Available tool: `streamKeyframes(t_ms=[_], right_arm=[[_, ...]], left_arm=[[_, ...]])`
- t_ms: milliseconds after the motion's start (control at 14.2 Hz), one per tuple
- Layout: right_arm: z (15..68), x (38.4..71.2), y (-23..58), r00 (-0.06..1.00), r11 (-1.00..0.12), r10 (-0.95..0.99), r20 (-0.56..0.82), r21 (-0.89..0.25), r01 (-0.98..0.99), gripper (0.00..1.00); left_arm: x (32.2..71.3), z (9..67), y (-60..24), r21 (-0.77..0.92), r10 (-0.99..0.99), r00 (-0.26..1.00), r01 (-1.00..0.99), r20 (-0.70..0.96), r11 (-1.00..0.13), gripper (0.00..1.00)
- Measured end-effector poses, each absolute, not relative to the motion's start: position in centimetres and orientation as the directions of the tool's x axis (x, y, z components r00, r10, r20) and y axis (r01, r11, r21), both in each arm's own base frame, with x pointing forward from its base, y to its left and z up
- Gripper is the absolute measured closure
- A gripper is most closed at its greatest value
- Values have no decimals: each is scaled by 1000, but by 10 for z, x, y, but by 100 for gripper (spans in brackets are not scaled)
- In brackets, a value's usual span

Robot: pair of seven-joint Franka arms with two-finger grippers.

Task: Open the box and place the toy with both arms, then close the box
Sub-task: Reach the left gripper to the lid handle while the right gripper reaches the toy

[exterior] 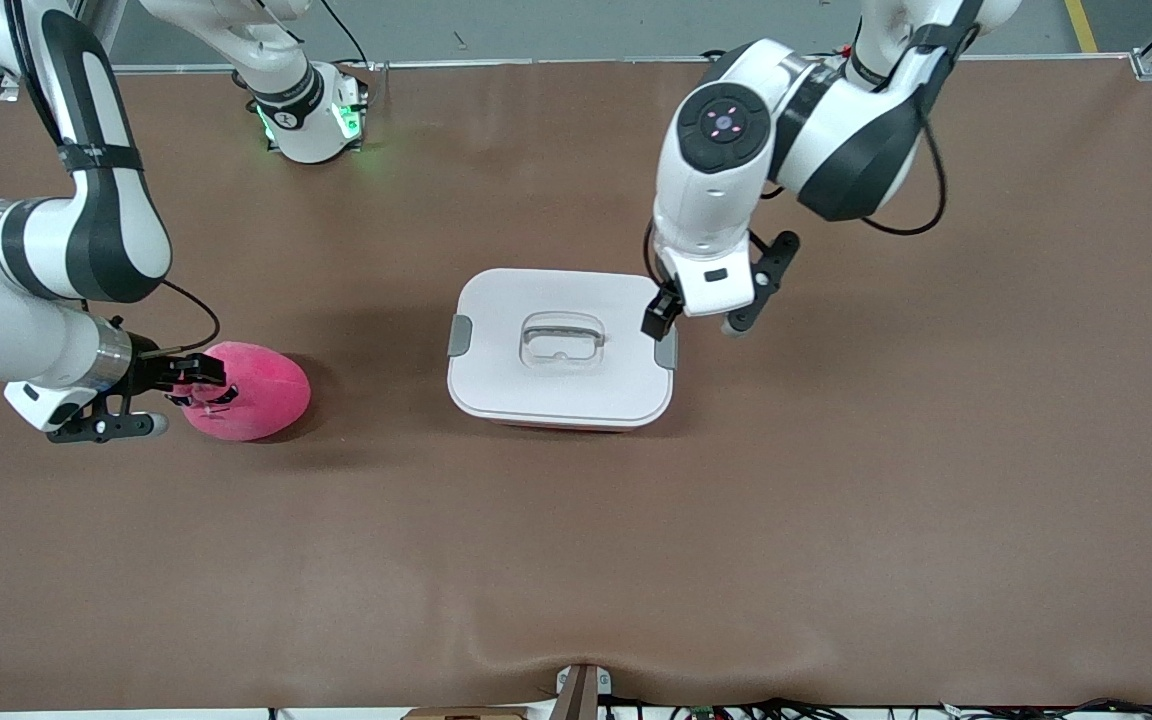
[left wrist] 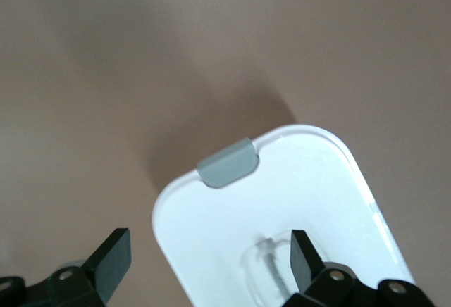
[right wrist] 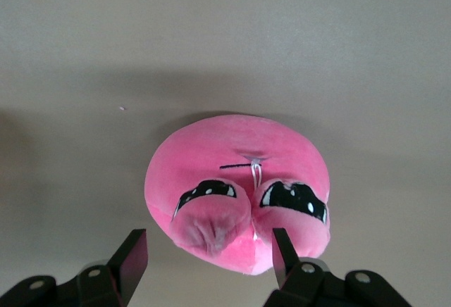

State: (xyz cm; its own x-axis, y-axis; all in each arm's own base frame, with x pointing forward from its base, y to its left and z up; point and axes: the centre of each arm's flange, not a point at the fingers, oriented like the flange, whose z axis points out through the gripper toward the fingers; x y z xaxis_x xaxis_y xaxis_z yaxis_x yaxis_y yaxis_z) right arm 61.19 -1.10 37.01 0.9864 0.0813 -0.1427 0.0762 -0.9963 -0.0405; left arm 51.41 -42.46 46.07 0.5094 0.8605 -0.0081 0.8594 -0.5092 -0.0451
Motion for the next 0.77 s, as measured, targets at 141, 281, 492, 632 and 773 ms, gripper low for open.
streamKeyframes(t_ms=[141, 281, 492, 632, 773], right_arm=[[363, 613, -11, 986, -996, 83, -144, -40, 78, 22], [357, 614, -11, 985, -996, 84, -150, -41, 79, 44], [354, 614, -11, 984, -996, 84, -156, -41, 79, 58], [354, 614, -11, 984, -996, 85, -156, -42, 79, 75], [354, 614, -11, 984, -996, 85, -157, -42, 79, 96]], left_arm=[[512, 452, -435, -41, 884, 468, 883, -8, -468, 0], [508, 442, -445, -40, 906, 424, 905, -6, -424, 0], [504, 426, -461, -27, 940, 340, 940, -10, -340, 0], [504, 416, -468, -19, 958, 285, 958, -14, -285, 0], [501, 411, -477, -6, 972, 235, 972, -22, -236, 0]])
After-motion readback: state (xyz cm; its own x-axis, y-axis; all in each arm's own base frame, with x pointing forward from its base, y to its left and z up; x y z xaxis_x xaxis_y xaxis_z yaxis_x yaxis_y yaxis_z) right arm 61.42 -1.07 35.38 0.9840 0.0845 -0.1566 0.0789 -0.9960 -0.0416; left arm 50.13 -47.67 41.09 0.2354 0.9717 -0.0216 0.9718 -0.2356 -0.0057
